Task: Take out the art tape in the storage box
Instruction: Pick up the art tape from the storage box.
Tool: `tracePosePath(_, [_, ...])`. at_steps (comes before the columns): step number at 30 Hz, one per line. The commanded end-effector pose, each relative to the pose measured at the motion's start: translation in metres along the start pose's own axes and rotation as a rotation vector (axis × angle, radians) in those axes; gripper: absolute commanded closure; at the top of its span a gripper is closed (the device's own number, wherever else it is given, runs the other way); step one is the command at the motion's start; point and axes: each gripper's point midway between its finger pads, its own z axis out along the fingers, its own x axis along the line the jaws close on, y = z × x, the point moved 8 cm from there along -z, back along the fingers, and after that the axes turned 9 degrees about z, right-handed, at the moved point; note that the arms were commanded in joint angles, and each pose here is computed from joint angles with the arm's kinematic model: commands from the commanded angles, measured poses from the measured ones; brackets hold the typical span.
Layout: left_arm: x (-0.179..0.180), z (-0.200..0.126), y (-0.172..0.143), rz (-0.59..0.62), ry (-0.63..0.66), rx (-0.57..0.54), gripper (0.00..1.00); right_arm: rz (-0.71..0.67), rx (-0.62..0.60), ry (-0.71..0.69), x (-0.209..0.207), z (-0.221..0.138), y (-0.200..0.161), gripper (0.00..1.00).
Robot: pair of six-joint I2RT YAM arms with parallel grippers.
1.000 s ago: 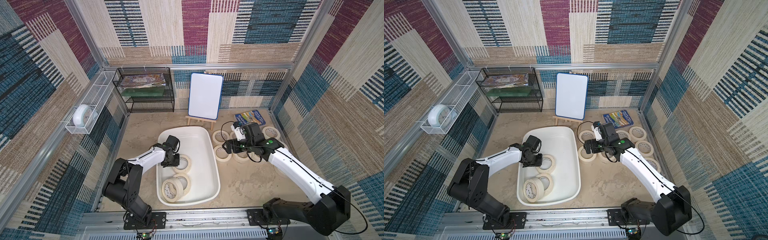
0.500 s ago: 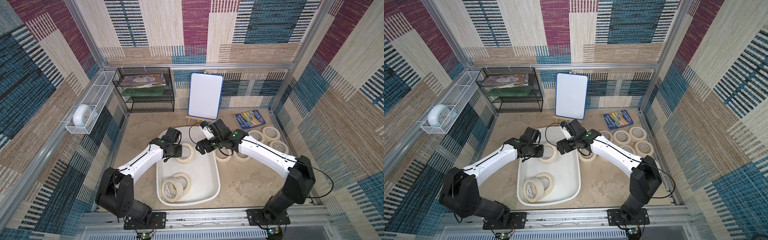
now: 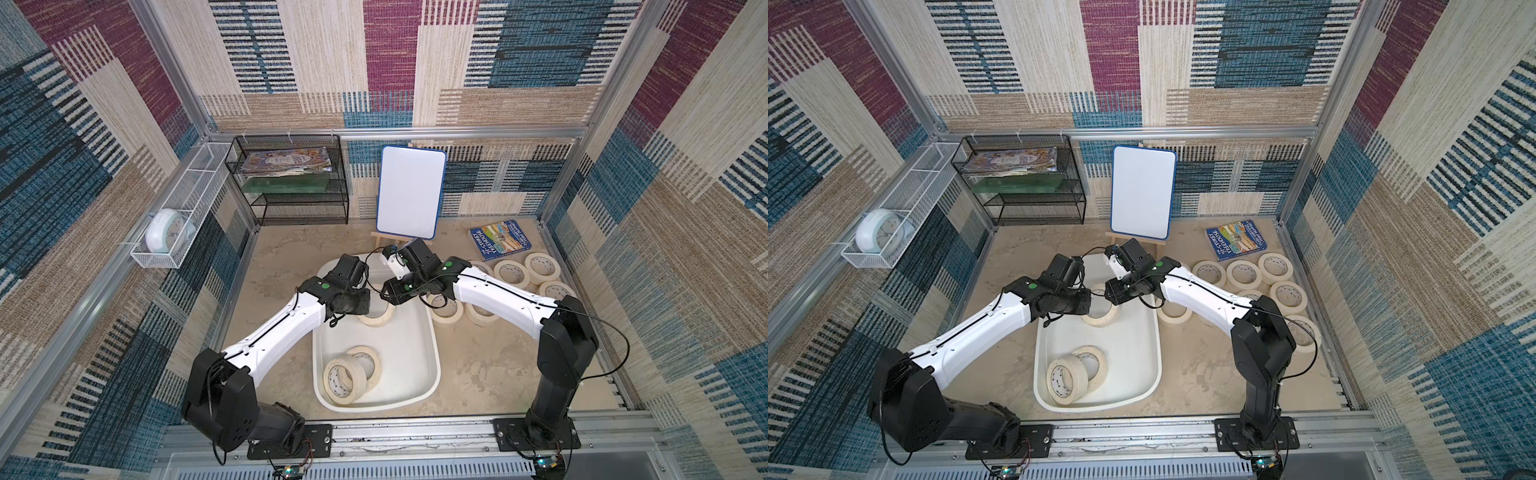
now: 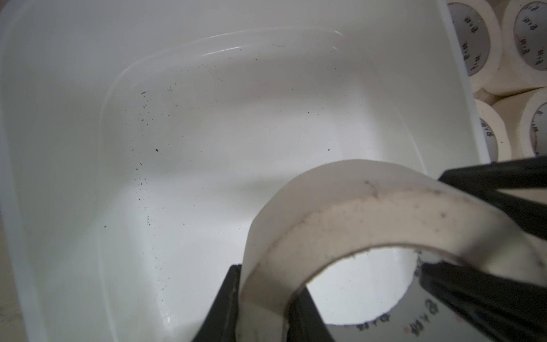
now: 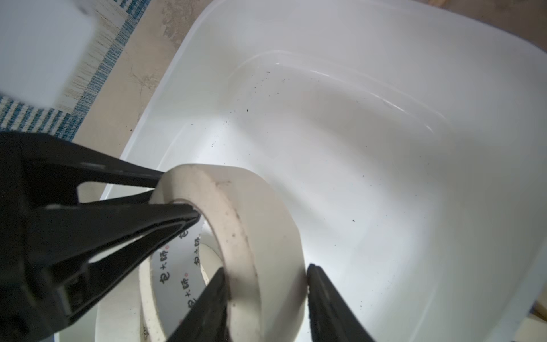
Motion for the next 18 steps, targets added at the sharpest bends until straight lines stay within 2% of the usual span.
tracePosePath(1, [-0.004,-0.005,0.003,-0.004,-0.017,-0.029,0.82,0.017,-0.030,0.003,0.000,0.000,0.006,0.71])
tracePosePath(4, [-0.004,-0.007,0.002,0.001,-0.008,-0.042,0.81,0.022,-0.038,-0.026,-0.001,-0.004,0.006,1.00])
tracePosePath(6, [-0.005,-0.011,0.003,0.002,-0.012,-0.063,0.75,0.025,-0.044,-0.053,-0.003,-0.006,0.006,1.00])
tracePosePath(9, [-0.006,-0.020,0.004,0.001,-0.031,-0.105,0.51,0.031,-0.039,-0.094,-0.006,-0.008,0.006,1.00])
tracePosePath(13, [-0.005,-0.042,0.005,0.006,-0.041,-0.168,0.24,0.054,-0.045,-0.166,-0.017,-0.019,0.004,1.00])
tracePosePath(18, [0.004,-0.062,-0.001,0.040,0.028,-0.196,0.12,0.126,-0.085,-0.266,-0.038,-0.059,-0.008,1.00])
